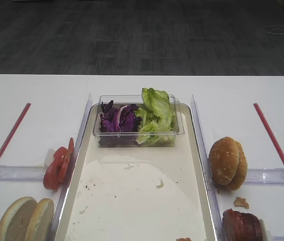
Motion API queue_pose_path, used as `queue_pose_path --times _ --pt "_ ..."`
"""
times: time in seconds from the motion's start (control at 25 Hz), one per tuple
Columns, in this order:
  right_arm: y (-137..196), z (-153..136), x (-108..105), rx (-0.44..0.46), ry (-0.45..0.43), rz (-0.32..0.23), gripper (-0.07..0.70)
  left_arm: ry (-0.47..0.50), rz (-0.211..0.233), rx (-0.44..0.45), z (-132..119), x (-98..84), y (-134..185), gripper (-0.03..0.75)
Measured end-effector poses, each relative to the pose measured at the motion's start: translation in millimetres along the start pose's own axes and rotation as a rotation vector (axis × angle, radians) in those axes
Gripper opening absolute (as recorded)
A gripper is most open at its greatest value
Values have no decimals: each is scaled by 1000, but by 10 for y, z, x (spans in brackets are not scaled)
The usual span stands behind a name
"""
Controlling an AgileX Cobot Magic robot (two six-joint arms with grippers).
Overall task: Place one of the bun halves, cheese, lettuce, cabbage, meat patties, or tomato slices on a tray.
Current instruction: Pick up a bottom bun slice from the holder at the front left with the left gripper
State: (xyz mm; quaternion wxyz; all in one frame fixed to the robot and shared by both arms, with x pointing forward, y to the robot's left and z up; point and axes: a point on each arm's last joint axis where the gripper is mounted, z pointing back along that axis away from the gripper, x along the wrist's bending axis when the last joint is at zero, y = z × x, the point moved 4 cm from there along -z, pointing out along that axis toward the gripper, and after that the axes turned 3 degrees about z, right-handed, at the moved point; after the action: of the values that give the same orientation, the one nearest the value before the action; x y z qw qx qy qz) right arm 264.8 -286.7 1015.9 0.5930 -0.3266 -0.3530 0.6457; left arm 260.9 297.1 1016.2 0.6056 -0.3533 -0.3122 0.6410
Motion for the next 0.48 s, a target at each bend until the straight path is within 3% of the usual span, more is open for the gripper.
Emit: queue_pose_path --times 0.48 --pt "5 0 -1 4 1 1 493 0 0 0 0 0 0 412"
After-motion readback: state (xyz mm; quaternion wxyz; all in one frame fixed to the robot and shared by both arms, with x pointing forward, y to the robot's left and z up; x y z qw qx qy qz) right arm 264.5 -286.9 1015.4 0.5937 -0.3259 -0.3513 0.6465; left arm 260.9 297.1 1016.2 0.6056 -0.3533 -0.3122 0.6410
